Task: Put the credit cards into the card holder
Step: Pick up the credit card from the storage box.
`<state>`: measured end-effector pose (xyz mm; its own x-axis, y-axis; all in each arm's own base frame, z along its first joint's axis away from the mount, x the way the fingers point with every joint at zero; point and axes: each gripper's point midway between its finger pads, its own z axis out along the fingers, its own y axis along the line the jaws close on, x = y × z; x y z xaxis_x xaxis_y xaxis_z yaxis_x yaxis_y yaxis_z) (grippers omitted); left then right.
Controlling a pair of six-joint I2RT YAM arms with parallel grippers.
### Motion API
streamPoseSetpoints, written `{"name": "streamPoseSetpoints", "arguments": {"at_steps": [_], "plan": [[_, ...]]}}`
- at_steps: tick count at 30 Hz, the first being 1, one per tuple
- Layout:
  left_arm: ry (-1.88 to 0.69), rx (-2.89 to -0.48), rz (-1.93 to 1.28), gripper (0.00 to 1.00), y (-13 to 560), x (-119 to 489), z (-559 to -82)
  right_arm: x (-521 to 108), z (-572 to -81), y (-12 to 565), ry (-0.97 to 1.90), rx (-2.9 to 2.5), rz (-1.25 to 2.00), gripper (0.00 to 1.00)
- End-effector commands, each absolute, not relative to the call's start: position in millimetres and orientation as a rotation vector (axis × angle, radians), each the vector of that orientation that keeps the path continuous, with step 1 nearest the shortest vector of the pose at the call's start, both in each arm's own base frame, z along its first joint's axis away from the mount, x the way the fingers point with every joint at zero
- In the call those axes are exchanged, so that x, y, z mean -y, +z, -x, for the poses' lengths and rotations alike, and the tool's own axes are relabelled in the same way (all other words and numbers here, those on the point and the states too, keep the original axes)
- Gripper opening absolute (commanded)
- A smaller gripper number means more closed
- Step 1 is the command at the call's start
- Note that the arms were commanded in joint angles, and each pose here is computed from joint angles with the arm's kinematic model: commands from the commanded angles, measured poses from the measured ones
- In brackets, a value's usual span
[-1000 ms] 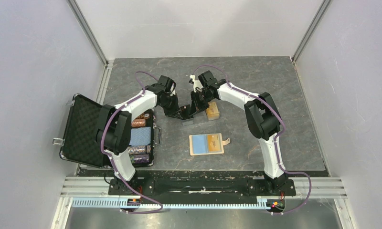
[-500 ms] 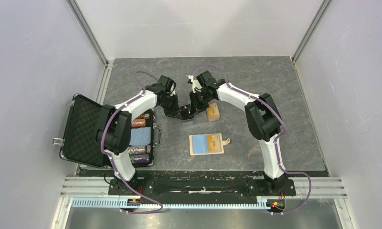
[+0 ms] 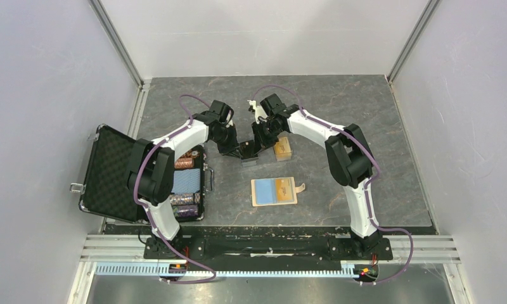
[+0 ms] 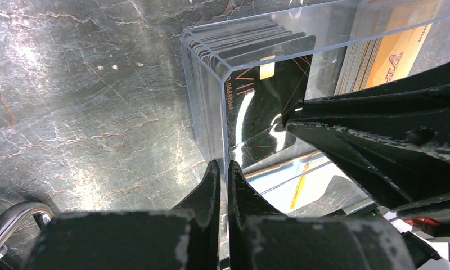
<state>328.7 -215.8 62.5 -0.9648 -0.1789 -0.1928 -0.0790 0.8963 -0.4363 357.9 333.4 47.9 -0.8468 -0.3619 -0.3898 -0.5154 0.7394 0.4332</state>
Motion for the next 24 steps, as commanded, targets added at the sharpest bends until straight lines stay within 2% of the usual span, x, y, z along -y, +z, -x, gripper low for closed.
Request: {"name": "streamPoseSetpoints", "arguments": {"at_steps": [1,2,10,20,24], "plan": [[-0.631,-2.848,0.123,0.02,59,216,-326,-320,-357,41,0.672,-2.693,0.718,0.05],[-0.632,-2.849,0.121,0.02,59,216,-326,-320,-357,43,0.671,-2.691,0.718,0.00],[-0.628,-2.855,0.123,0.02,57,216,-325,-322,-359,60,0.677,-2.665,0.713,0.00],[-0.630,-2.857,0.120,0.02,56,216,-324,-349,-354,95,0.912,-2.599,0.704,0.00],[-0.629,-2.859,0.119,0.02,55,216,-324,-361,-347,99,1.039,-2.588,0.684,0.05]]}}
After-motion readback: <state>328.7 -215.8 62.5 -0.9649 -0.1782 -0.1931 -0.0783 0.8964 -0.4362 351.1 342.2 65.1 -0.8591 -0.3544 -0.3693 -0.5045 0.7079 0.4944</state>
